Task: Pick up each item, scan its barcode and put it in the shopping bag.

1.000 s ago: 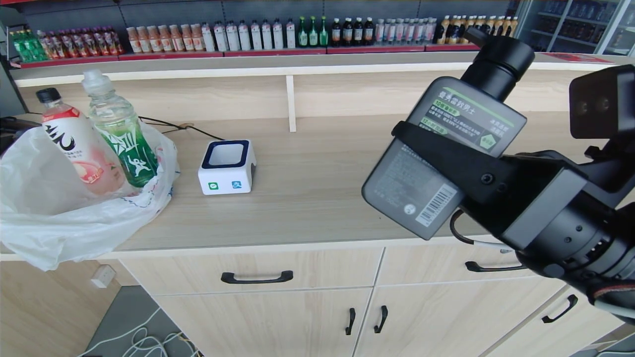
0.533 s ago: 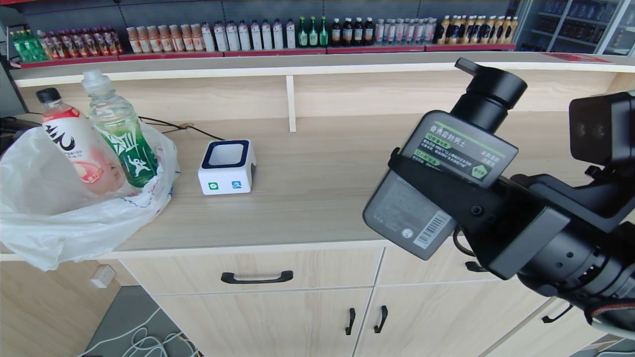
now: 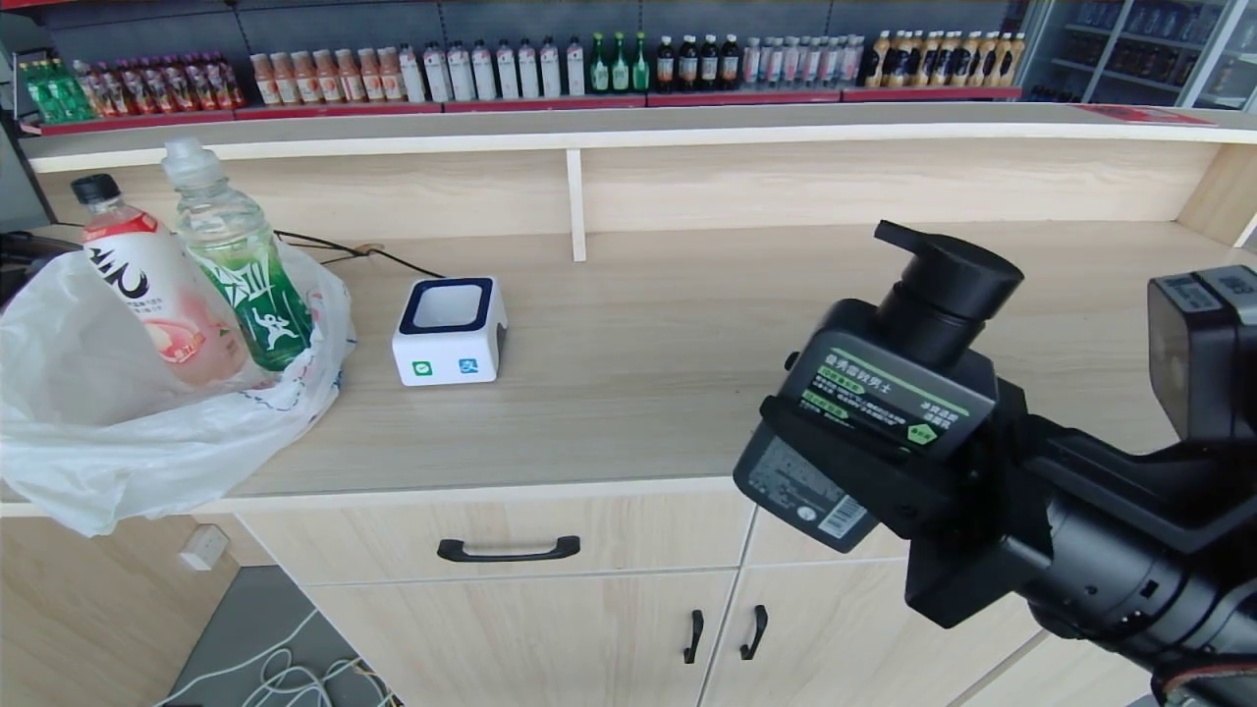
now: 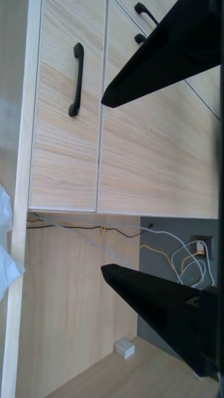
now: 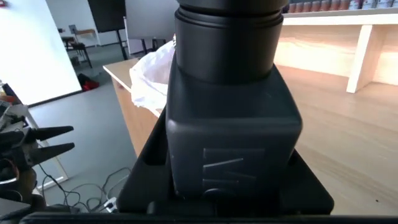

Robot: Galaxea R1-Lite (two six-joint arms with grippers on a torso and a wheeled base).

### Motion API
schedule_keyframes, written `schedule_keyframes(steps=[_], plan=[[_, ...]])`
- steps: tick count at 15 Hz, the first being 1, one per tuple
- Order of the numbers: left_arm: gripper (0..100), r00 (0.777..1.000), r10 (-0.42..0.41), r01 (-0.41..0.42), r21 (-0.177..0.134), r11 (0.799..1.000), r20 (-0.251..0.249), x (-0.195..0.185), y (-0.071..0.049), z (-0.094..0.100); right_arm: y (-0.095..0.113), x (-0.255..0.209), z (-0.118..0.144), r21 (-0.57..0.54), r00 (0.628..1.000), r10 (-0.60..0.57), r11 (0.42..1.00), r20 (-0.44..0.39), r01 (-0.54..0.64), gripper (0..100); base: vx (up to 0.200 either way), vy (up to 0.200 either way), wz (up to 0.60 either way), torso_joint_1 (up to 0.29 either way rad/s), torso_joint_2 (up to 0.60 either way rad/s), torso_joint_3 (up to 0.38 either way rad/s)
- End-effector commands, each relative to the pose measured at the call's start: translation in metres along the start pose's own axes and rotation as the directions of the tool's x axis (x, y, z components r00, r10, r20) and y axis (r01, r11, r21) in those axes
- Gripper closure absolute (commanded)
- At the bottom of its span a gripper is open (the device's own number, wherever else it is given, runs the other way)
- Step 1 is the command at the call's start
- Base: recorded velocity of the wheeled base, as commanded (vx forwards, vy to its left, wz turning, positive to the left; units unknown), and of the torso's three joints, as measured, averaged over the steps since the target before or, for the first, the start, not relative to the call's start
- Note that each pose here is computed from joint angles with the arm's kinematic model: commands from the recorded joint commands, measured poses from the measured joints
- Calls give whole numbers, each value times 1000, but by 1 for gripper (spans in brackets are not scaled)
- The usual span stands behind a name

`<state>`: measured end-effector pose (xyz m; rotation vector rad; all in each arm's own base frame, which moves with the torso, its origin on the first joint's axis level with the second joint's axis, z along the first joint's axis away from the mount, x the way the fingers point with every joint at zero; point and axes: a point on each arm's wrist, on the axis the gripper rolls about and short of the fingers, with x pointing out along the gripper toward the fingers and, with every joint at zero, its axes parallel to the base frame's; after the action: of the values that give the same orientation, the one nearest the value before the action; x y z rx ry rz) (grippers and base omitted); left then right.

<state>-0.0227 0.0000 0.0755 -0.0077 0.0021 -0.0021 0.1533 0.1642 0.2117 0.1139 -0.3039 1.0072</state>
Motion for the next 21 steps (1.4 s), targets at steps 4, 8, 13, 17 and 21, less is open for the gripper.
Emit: schedule_keyframes(steps=[4, 8, 13, 17, 21], plan=[[0, 1000, 1, -1, 0, 1000, -1, 0, 0, 0, -8, -11, 3, -109, 968, -251, 962, 8, 250, 100, 0, 0, 0, 0, 0, 0], [0, 1000, 1, -1, 2, 1000, 1, 0, 0, 0, -8, -9, 0, -136, 966, -260, 957, -4, 257, 100, 0, 0, 0, 0, 0, 0], [0, 1000, 1, -1, 2, 1000, 1, 0, 0, 0, -11, -10, -6, -113, 962, -272, 957, -29, 267, 100, 0, 0, 0, 0, 0, 0], [0, 1000, 1, -1, 2, 1000, -1, 0, 0, 0, -16, -15, -10, -54, 955, -293, 955, -47, 291, 100, 0, 150, 0, 1, -3, 3], [0, 1000, 1, -1, 2, 1000, -2, 0, 0, 0, -17, -11, -10, -19, 966, -256, 967, -42, 256, 100, 0, 200, 0, 6, -2, -1]])
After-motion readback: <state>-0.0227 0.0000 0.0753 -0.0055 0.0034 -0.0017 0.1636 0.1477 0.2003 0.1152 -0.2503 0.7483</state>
